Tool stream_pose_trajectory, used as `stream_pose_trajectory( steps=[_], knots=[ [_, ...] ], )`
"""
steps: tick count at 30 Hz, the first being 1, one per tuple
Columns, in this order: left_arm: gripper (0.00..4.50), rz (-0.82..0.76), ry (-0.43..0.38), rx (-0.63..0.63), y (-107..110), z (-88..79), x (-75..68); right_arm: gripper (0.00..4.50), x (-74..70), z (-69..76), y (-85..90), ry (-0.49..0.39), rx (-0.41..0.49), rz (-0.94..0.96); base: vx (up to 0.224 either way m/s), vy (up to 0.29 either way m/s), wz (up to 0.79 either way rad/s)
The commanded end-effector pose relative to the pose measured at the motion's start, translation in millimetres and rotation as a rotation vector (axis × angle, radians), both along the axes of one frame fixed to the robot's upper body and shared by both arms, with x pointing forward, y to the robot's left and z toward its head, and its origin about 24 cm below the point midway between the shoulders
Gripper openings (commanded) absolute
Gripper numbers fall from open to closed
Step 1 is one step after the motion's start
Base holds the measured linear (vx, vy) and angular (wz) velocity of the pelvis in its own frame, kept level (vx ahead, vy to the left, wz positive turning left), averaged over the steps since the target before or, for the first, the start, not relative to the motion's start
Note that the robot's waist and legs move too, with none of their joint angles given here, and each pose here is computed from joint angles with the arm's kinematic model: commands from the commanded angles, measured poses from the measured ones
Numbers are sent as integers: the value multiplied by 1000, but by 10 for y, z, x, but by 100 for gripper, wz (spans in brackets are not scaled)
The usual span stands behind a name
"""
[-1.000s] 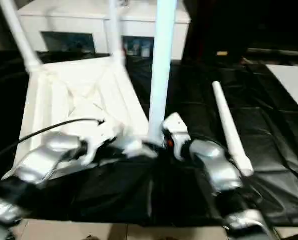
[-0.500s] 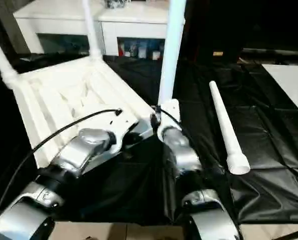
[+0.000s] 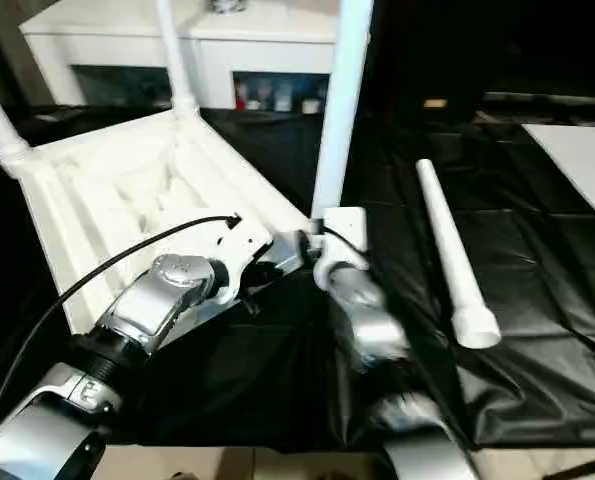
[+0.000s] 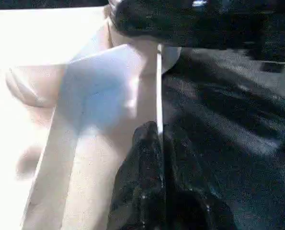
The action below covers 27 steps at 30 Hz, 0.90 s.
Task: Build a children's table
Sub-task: Rotate leg to tighten, then rotate table base
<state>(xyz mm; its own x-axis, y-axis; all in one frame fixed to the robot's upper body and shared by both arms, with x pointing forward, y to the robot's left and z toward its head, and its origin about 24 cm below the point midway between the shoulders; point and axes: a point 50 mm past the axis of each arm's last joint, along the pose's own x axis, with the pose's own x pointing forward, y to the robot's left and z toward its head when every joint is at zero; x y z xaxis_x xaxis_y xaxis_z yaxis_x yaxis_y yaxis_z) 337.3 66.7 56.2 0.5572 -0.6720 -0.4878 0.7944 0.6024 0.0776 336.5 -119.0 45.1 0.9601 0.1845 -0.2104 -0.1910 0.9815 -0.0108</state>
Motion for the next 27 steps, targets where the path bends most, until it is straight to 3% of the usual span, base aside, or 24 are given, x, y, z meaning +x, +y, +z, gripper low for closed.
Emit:
stream_pose_trajectory(
  steps=[1,4,5,7,9,10,12,13,14,17,18,19,21,22,27],
  knots=[
    [43,15,-112,-149,20,309,85,384,-25,131,-120,-47,3,8,0,0,0],
    [76,17,-115,-188,30,374,81,384,-58,138,-147,-45,9,26,0,0,0],
    [83,51,-149,-243,116,514,83,384,-125,151,-167,-48,19,69,0,0,0],
    [99,72,-177,-264,177,590,84,384,-162,159,-171,-52,19,95,0,0,0],
    [111,205,-246,-263,509,753,112,384,-286,212,-153,-82,30,196,0,0,0],
    [128,219,-253,-258,542,764,114,384,-296,216,-150,-85,31,206,0,0,0],
    [149,330,-315,-193,830,818,117,384,-384,252,-132,-107,43,285,0,0,0],
    [149,330,-315,-193,830,818,117,384,-384,252,-132,-107,43,285,0,0,0],
    [157,424,-346,-123,1080,822,96,384,-436,281,-144,-119,58,323,0,0,0],
    [167,535,-317,-2,1482,761,-18,384,-502,302,-197,-117,57,368,0,0,0],
    [167,535,-317,-2,1482,761,-18,384,-502,302,-197,-117,57,368,0,0,0],
    [167,614,-267,92,1748,681,-127,384,-528,285,-247,-81,38,379,0,0,0],
    [167,668,-240,158,1900,626,-189,384,-528,257,-276,-49,16,375,0,0,0],
    [167,742,-203,261,2106,529,-282,384,-500,195,-308,1,-29,354,0,0,0],
    [167,810,-149,416,2290,363,-421,384,-394,89,-310,55,-84,283,0,0,0]
  ],
)
